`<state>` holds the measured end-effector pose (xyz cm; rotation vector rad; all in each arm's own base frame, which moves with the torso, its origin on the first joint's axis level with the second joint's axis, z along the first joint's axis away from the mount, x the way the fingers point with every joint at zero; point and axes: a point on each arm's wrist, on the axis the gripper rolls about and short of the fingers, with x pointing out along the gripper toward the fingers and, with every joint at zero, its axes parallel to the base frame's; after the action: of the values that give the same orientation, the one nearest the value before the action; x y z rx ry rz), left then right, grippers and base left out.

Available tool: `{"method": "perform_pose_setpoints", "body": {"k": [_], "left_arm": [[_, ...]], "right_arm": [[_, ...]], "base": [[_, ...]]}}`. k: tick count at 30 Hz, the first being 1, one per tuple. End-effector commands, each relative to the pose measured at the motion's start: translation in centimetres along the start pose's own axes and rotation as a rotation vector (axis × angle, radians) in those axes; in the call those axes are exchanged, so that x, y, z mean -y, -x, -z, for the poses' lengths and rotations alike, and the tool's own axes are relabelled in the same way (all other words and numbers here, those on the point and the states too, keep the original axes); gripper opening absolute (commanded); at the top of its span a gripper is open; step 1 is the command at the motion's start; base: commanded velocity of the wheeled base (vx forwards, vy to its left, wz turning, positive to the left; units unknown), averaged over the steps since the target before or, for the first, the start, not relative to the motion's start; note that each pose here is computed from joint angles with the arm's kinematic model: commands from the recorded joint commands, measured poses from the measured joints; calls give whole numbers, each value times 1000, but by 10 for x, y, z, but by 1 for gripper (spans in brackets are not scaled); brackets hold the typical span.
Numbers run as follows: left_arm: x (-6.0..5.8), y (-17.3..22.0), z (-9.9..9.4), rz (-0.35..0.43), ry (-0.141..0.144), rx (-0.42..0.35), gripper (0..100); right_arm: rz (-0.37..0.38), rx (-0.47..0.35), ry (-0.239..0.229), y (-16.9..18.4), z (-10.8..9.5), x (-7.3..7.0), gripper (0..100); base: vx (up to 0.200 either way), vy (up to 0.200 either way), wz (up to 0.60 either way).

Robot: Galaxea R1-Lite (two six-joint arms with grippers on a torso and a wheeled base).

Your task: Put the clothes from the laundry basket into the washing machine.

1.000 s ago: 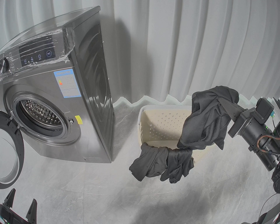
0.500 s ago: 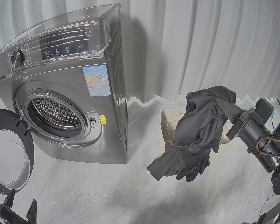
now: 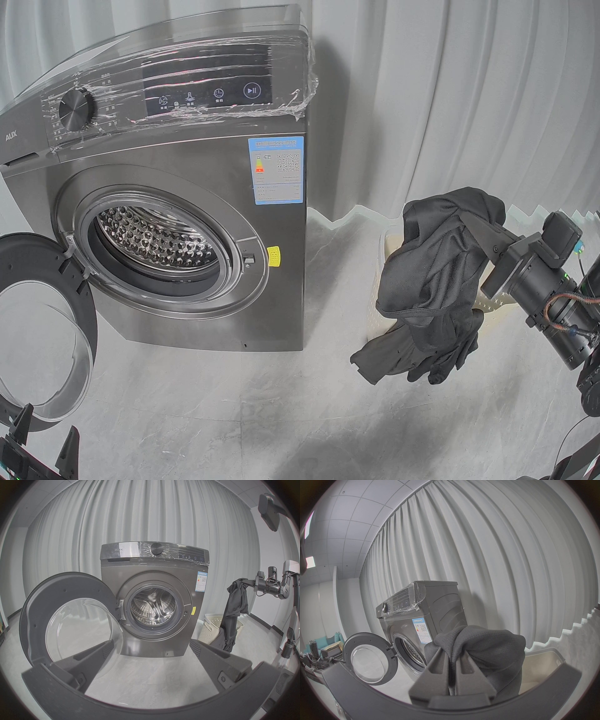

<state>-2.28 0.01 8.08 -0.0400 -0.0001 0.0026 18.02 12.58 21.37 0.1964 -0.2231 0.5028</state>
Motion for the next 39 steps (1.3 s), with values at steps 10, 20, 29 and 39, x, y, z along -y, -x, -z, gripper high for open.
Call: {"method": "perform_pose_setpoints", "body": {"k": [10, 20, 29, 39], "left_arm": [[0, 0, 5, -1, 0, -2, 100], [0, 0, 5, -1, 1, -2, 100], [0, 0, 5, -1, 1, -2, 100], [0, 0, 5, -1, 0, -2, 100]], "right_arm": [[116, -5, 13, -5, 2, 9, 0], [109, -24, 12, -7, 8, 9, 0], [100, -28, -3, -7, 9, 8, 0], [99, -29, -3, -8, 9, 7, 0]], "base": [[-180, 0, 0], [0, 20, 0], [0, 200, 0], [0, 200, 0]]}}
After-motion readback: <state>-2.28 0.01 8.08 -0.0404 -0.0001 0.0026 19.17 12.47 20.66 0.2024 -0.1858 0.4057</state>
